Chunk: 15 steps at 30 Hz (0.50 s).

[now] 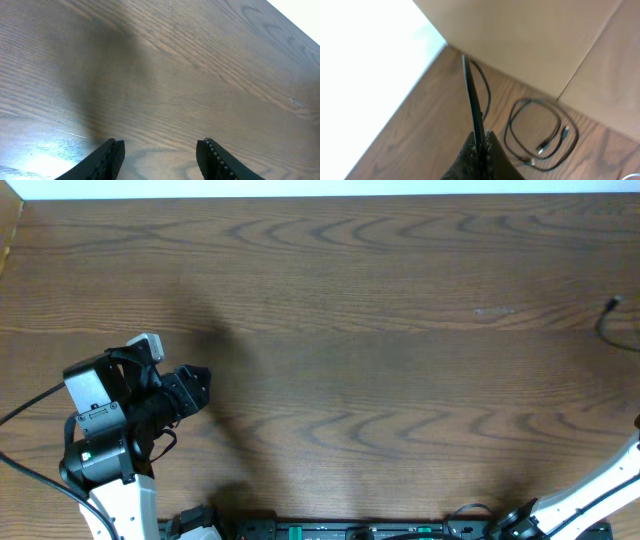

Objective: Untangle cables

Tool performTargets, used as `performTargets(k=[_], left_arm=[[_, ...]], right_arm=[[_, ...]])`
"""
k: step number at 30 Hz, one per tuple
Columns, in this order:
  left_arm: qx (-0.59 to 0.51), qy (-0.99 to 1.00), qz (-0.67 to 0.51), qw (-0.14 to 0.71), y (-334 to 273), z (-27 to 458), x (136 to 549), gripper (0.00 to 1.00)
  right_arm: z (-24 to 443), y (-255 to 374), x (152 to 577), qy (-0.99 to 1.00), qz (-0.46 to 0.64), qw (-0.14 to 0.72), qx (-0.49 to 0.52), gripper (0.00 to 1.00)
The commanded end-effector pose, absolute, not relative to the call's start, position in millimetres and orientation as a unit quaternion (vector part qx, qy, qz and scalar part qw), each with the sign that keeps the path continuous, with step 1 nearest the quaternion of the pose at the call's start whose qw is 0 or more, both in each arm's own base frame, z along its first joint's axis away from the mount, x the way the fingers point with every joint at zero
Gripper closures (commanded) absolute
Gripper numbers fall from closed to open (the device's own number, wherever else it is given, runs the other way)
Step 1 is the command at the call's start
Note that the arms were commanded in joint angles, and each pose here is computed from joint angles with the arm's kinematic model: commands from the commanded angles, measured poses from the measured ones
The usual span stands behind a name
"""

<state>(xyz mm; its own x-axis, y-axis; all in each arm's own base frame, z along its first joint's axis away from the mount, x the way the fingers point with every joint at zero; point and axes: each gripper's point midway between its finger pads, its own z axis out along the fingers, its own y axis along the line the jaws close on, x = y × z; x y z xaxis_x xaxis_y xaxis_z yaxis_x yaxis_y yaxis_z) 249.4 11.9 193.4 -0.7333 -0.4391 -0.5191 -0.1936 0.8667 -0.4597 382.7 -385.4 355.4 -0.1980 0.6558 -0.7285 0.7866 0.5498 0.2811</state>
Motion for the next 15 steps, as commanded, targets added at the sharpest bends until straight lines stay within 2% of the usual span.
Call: performTargets(k=[1,9,14,15], left_arm=[[-0.156,0.911,-0.2,0.324,6.0,194.6,249.2,0.48],[-0.099,0.914,-0.213,0.332,-18.3,199.8,255.1,0.48],[-0.056,0.915,-0.226,0.33,-40.2,202.4,255.7,0.48],[-0.04,0.915,-0.231,0.329,-48.9,203.1,255.0,0.48]], right_arm=[[371.7,-386.4,373.6,0.766,-0.104,0.437,0.461,0.98],[341.9,-404.8,381.4,0.77,-0.121,0.412,0.471,0.99],[305.0,-407.7,407.7,0.796,-0.105,0.393,0.448,0.99],[288.3,-404.6,423.3,0.81,-0.1,0.385,0.43,0.99]])
